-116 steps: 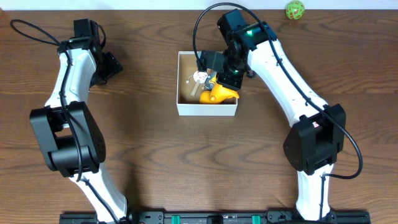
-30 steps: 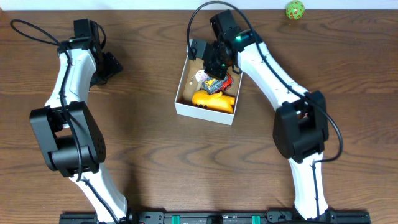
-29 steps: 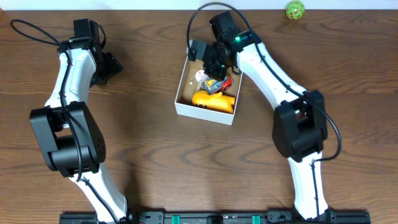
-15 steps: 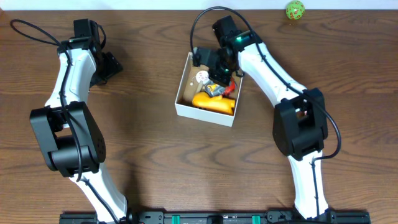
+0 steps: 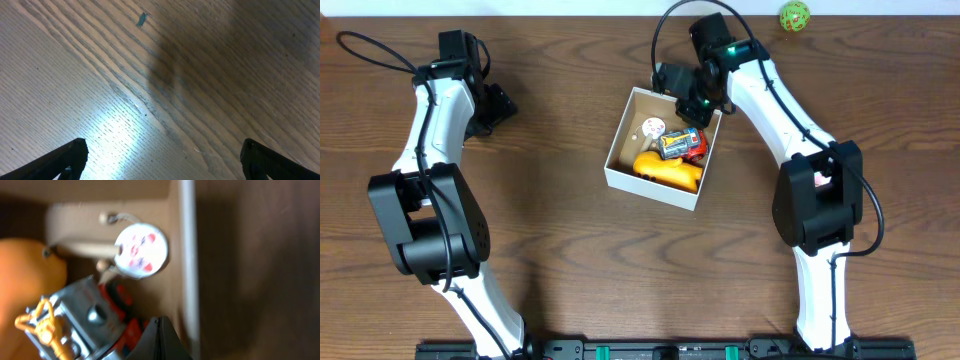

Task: Pack container
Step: 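Open the right gripper and lift it out of the box, then move the right gripper right toward the green ball at the far edge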

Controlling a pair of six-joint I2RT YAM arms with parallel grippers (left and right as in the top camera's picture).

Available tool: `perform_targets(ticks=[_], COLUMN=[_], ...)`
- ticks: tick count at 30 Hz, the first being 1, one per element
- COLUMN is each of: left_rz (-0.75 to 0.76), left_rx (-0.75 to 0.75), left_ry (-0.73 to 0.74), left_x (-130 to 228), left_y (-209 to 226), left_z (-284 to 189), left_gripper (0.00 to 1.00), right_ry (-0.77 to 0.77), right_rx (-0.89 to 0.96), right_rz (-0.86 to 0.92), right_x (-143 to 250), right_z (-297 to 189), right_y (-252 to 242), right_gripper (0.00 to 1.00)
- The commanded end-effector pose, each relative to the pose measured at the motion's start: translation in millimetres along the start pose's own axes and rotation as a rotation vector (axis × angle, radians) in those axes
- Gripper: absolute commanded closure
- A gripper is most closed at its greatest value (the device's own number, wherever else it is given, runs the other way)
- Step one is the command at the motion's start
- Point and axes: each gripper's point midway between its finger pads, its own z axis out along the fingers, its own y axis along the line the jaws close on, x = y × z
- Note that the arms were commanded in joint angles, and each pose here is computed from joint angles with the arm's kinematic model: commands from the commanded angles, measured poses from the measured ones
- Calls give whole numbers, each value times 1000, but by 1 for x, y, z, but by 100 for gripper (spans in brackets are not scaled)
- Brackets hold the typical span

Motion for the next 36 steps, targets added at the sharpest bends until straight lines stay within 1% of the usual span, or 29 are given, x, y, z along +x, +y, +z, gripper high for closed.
perform_targets(ticks=[1, 5, 10, 15, 17, 21, 24, 26, 28, 30, 32, 36], left_rz=[-3, -3, -3, -3, -3, -3, -3, -3, -3, -3, -3, -3], left_rx=[-17, -17, -17, -17, -17, -17, -17, -17, -17, -17, -17, -17], left_ry=[4, 4, 4, 4, 4, 4, 4, 4, 4, 4, 4, 4], left_x=[1, 1, 1, 1, 1, 1, 1, 1, 1, 1, 1, 1], left_y=[4, 4, 4, 4, 4, 4, 4, 4, 4, 4, 4, 4], left_z=[2, 2, 2, 2, 2, 2, 2, 2, 2, 2, 2, 2], left_gripper=[2, 2, 2, 2, 2, 2, 2, 2, 2, 2, 2, 2], right_ry=[-133, -267, -384, -433, -432, -388, -332, -261, -140, -28, 54, 158], right_rx=[39, 62, 69, 96, 130, 295, 417, 493, 559, 557, 494, 409], right_rz=[-53, -99, -54, 3, 56, 240, 287, 321, 363, 388, 439, 679], right_x=[-36, -66, -90, -100, -98, -80, -61, -42, -14, 11, 29, 58], right_z=[-32, -38, -47, -55, -63, -97, -129, -146, -158, -159, -152, -142], right_y=[-7, -15, -22, -32, -42, -76, -90, -96, -95, -84, -66, -35], right_gripper=[99, 99, 99, 99, 99, 99, 99, 99, 99, 99, 99, 99])
